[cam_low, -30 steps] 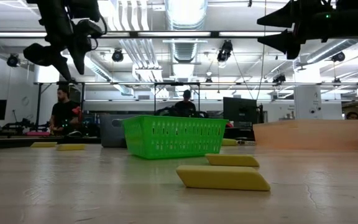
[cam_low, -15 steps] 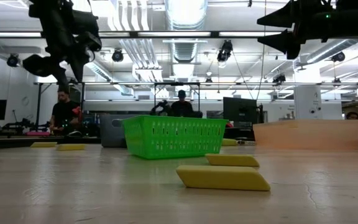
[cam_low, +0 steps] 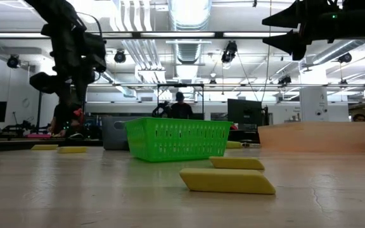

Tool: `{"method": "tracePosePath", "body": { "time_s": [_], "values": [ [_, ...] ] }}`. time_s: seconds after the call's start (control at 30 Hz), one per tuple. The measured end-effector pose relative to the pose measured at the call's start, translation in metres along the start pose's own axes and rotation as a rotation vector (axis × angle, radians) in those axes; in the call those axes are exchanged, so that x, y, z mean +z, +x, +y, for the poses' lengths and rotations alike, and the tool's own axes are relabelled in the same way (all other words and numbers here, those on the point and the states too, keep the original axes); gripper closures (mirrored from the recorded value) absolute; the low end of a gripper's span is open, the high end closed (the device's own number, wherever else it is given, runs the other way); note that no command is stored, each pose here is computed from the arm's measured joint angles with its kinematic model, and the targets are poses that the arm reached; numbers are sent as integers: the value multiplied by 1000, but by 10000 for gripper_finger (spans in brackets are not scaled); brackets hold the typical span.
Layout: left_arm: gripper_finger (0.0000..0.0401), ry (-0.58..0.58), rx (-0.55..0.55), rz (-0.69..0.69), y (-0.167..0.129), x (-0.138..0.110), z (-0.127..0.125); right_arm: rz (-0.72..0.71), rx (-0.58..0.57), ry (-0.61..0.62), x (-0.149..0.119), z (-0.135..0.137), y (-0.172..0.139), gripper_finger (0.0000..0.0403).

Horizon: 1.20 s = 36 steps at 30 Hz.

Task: Pick & Place School Supplies
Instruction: Put the yellow eraser into the green bin

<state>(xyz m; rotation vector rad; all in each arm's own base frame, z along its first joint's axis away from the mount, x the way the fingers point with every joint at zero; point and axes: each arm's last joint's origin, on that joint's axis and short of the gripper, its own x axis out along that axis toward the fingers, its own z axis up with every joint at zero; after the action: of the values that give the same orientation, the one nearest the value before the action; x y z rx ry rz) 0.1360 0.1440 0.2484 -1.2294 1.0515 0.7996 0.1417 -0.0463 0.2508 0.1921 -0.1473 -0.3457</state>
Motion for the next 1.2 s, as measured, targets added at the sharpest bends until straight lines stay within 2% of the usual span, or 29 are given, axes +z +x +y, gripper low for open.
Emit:
{"method": "tracePosePath", "body": {
  "time_s": [0.13, 0.3, 0.47, 0.63, 0.9, 1.07, 1.2],
  "values": [
    [220, 80, 112, -18, 7, 7, 4, 0, 0, 0, 0, 0, 0, 76],
    [220, 224, 140, 21, 13, 10, 5, 0, 0, 0, 0, 0, 0, 76],
    [220, 173, 345, 45, 12, 5, 14, -1, 0, 0, 0, 0, 0, 76],
    [220, 150, 460, 0, 11, 6, 18, 0, 0, 0, 0, 0, 0, 76],
    [220, 207, 510, -50, 21, 9, 23, 0, 0, 0, 0, 0, 0, 76],
    [220, 239, 485, -8, 38, 4, 31, 0, 0, 0, 0, 0, 0, 76],
    [220, 269, 476, -47, 49, 5, 35, 0, 0, 0, 0, 0, 0, 76]
  ]
}}
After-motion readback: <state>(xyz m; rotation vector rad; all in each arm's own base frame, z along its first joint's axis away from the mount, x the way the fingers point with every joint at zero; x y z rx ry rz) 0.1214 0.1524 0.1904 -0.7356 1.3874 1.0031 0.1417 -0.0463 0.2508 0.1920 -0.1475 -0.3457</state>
